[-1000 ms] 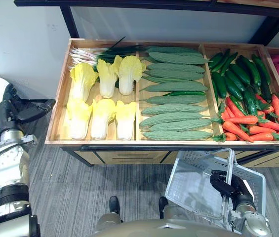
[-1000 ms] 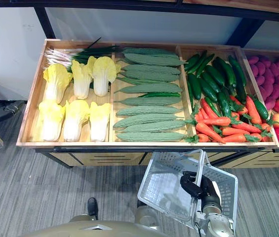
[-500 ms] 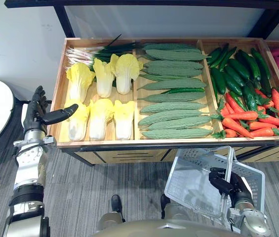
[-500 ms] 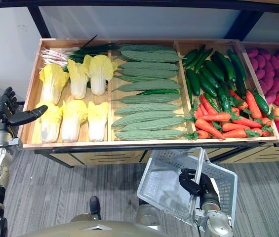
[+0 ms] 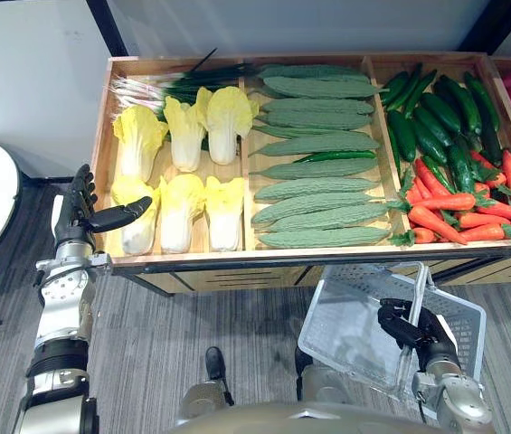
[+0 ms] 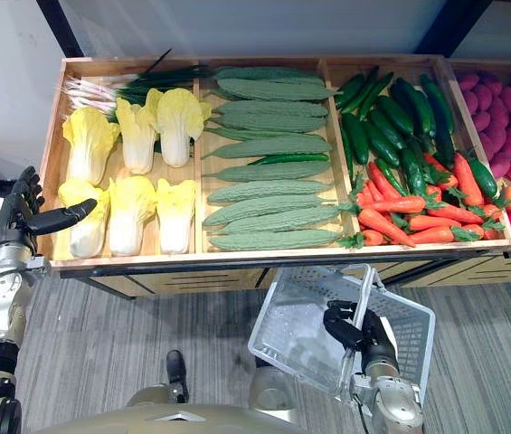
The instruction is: Pick vegetable in the basket
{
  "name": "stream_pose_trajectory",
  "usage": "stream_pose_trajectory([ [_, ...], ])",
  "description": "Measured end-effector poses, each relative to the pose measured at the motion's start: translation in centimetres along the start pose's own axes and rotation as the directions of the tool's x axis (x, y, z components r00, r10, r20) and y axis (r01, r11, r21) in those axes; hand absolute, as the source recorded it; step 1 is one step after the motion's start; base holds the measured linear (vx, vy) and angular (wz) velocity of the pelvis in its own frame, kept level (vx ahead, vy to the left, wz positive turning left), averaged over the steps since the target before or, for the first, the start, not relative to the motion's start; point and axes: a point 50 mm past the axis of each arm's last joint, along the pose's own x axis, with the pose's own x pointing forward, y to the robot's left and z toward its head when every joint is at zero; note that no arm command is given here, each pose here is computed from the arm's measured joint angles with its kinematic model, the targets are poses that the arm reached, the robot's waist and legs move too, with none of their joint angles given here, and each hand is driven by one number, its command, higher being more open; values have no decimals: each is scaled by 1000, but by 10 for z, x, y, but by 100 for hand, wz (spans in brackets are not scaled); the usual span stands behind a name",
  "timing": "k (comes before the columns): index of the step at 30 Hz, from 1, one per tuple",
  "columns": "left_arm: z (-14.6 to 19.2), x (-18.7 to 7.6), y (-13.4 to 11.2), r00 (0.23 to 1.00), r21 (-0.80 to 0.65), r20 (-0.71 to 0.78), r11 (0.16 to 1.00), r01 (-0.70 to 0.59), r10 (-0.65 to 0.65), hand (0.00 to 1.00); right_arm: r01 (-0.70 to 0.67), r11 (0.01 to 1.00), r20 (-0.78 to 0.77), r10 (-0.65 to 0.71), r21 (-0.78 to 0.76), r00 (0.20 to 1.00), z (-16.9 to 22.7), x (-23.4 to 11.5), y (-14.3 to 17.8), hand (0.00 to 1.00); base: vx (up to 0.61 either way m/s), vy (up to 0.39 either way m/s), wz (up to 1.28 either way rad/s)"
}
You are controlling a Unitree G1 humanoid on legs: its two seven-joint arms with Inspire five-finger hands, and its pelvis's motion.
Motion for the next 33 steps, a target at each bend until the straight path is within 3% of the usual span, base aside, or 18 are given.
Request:
stream_pose_trajectory([
  [22, -14, -3, 5, 995, -39, -61, 996, -77, 75, 100, -15, 1000, 47, 15, -2, 999, 12, 9, 5, 0, 7, -1, 0],
  [33, -3, 2, 11, 991, -57, -14, 989, -136, 136, 100, -63, 998, 111, 66, -30, 992, 30, 19, 15, 0, -24, -16, -8],
])
